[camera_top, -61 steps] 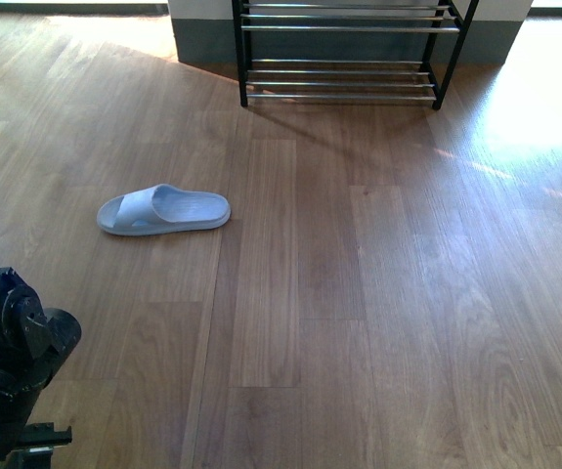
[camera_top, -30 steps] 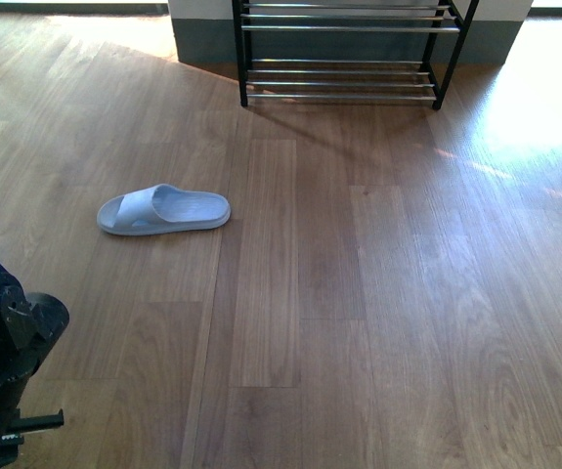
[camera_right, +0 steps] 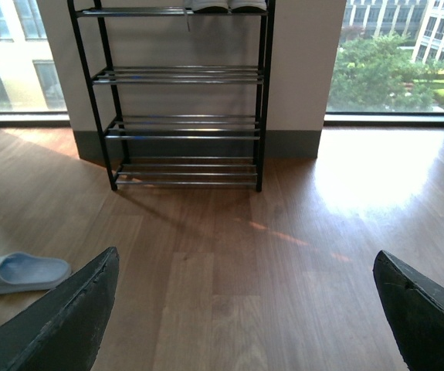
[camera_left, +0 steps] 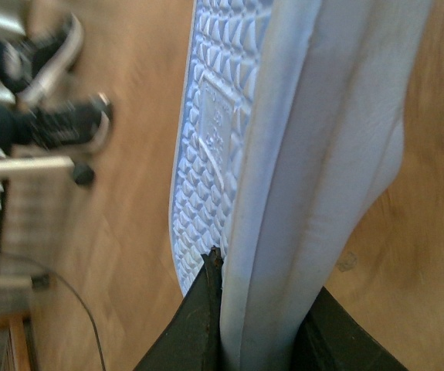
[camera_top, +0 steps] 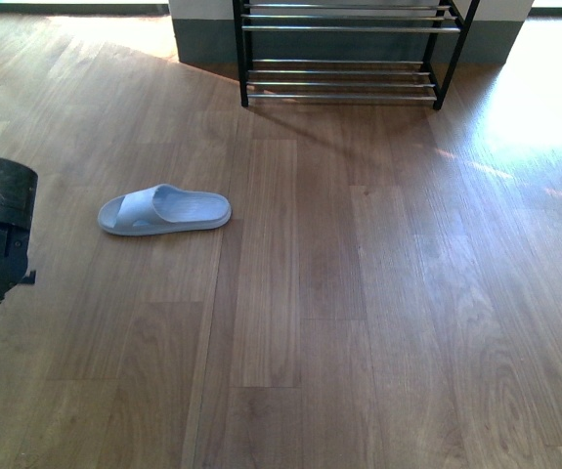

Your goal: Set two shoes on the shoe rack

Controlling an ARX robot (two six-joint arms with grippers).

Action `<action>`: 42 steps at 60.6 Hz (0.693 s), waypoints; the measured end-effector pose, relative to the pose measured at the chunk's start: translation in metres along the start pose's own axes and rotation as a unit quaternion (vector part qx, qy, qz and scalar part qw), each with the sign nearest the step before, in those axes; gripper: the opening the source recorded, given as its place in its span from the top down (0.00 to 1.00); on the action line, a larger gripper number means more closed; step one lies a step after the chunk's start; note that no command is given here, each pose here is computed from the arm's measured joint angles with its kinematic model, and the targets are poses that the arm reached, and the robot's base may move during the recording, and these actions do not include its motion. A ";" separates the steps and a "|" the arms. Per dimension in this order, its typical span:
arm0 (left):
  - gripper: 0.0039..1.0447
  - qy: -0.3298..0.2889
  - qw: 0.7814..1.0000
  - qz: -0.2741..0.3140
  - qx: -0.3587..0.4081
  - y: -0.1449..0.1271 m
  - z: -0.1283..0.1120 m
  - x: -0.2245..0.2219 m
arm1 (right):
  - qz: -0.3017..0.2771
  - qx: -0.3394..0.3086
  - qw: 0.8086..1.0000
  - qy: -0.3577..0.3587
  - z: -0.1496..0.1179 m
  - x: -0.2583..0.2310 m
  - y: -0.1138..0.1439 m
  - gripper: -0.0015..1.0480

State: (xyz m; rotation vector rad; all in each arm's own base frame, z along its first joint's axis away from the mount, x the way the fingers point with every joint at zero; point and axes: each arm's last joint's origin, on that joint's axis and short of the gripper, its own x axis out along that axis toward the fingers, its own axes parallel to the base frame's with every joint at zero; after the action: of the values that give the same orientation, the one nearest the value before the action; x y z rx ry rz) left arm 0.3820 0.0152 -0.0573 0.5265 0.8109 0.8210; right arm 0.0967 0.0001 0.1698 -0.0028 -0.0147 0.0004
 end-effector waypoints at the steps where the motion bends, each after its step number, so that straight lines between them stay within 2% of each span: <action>1: 0.88 -0.033 0.999 -0.005 0.013 -0.002 0.004 -0.002 | 0.000 0.000 1.000 0.000 0.000 0.000 0.000 0.09; 5: 0.88 -0.110 0.993 0.001 0.032 -0.008 0.014 -0.011 | 0.000 0.000 1.000 0.000 0.000 0.000 0.000 0.09; 9: 0.88 -0.144 0.988 0.016 0.060 -0.009 0.020 -0.019 | 0.001 0.000 1.000 0.000 0.000 0.000 0.000 0.09; 16: 0.88 -0.119 0.989 0.010 0.092 -0.005 0.024 -0.018 | 0.000 0.000 1.000 0.000 0.000 0.000 0.000 0.09; 22: 0.88 -0.062 0.992 -0.053 0.093 -0.001 0.017 -0.010 | 0.000 0.000 1.000 0.000 0.000 0.000 0.000 0.09; 27: 0.88 -0.004 0.992 -0.123 0.040 0.001 0.009 -0.003 | 0.000 0.000 1.000 0.000 0.000 0.000 0.000 0.09; 33: 0.88 0.017 0.982 -0.168 -0.090 0.003 0.003 0.000 | 0.000 0.000 1.000 0.000 0.000 0.000 0.000 0.09; 37: 0.88 0.010 0.963 -0.206 -0.173 0.004 0.003 -0.002 | 0.001 0.000 1.000 0.000 0.000 0.000 0.000 0.09; 40: 0.88 0.006 0.942 -0.244 -0.231 0.004 0.005 -0.004 | 0.000 0.000 1.000 0.000 0.000 0.000 0.000 0.09; 42: 0.88 0.020 0.918 -0.286 -0.274 0.003 0.007 -0.006 | 0.000 0.000 1.000 0.000 0.000 0.000 0.000 0.09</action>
State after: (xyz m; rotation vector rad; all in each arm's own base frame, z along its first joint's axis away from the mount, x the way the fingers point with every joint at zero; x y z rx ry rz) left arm 0.3835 0.0116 -0.0488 -0.2300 0.6784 0.4748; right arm 0.0967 0.0001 0.1698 -0.0028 -0.0147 0.0011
